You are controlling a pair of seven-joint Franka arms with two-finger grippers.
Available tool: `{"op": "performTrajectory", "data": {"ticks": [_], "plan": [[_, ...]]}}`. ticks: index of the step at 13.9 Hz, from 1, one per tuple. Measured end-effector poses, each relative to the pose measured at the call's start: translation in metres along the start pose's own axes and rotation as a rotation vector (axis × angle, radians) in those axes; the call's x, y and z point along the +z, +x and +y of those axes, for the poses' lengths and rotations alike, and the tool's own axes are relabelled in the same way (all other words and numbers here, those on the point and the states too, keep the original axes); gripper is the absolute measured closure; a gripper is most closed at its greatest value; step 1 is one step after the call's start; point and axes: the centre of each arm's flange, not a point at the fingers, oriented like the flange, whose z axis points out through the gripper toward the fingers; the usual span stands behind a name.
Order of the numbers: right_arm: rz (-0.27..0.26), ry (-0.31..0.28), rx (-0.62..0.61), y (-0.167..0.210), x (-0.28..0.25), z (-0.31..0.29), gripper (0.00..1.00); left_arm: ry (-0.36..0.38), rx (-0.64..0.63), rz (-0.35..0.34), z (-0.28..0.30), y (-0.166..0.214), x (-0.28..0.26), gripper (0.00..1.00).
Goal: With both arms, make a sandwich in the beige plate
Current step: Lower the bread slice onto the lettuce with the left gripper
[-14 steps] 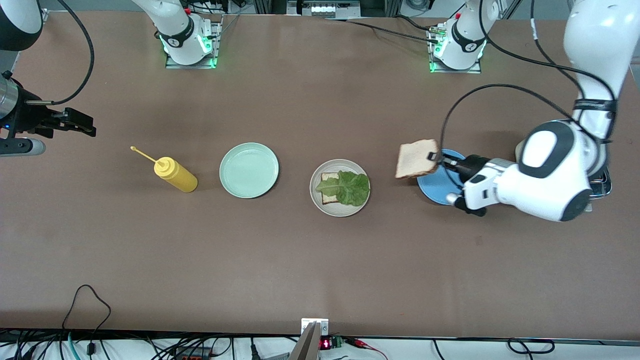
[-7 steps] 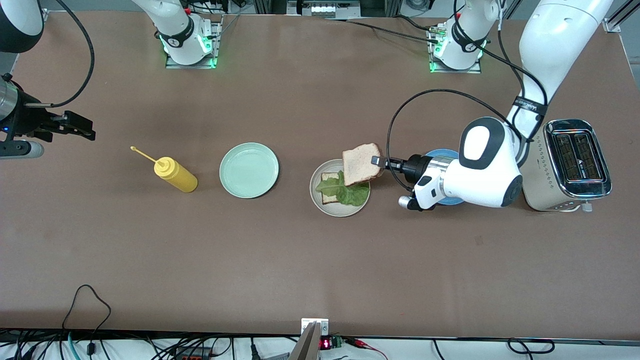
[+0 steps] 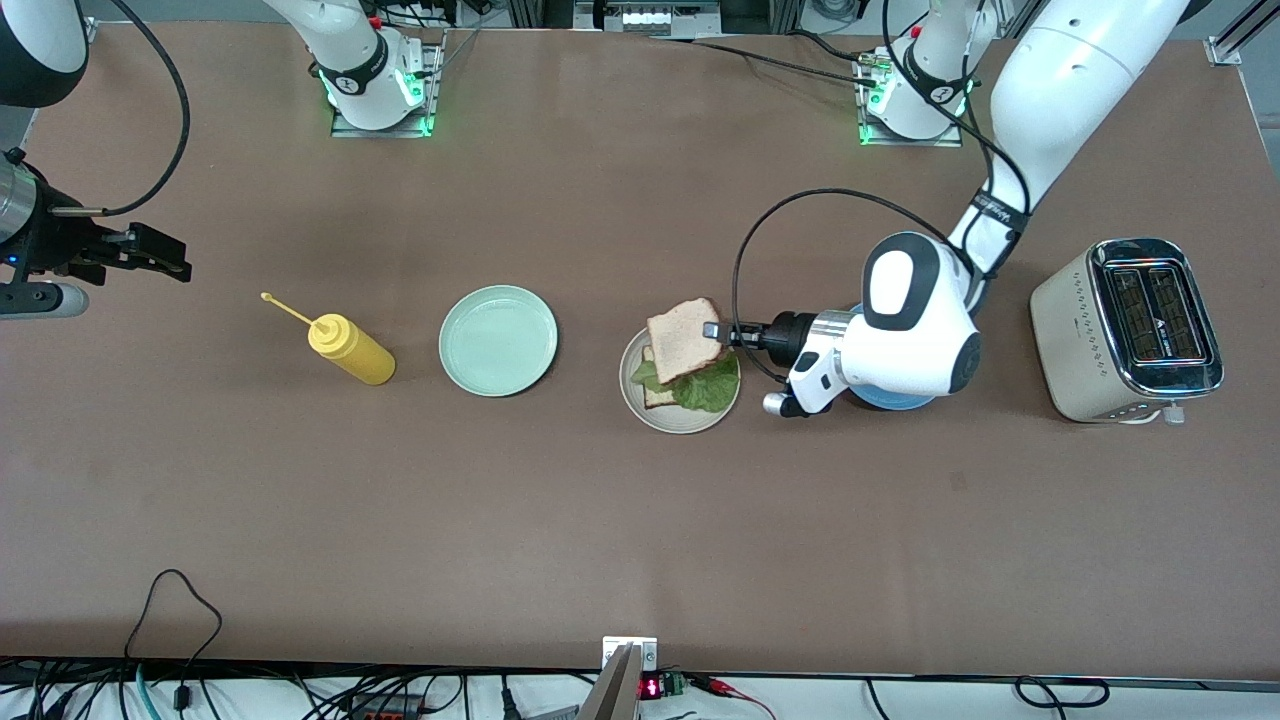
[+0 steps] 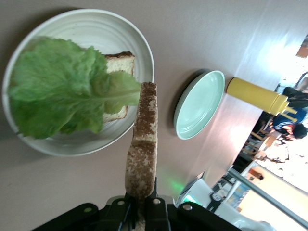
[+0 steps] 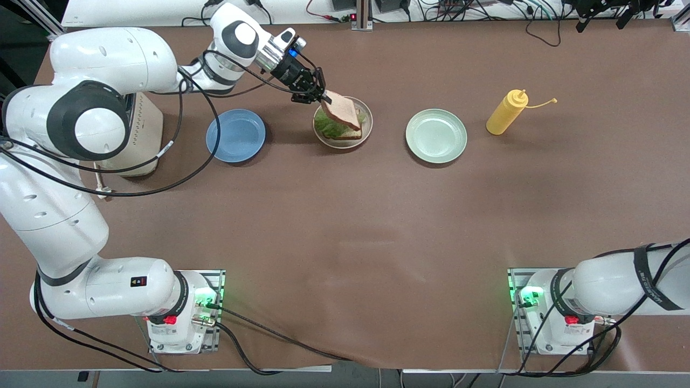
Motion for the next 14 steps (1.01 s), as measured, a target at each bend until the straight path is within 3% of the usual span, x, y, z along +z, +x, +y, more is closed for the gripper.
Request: {"op": "performTrajectory", "data": {"ticks": [3,11,14], "plan": [[0.000,0.000,0.000,0.000,0.000,0.000,0.00,-0.072,0.022,-0.004,-0.013,0.008,0.010,0.90],[-0.002,0.001,0.000,0.000,0.000,0.000,0.00,-0.100,0.150,-0.011,-0.040,0.020,0.021,0.90],[0.001,0.031,0.011,0.000,0.000,-0.003,0.00,-0.104,0.191,-0.017,-0.047,0.022,0.026,0.90]]}}
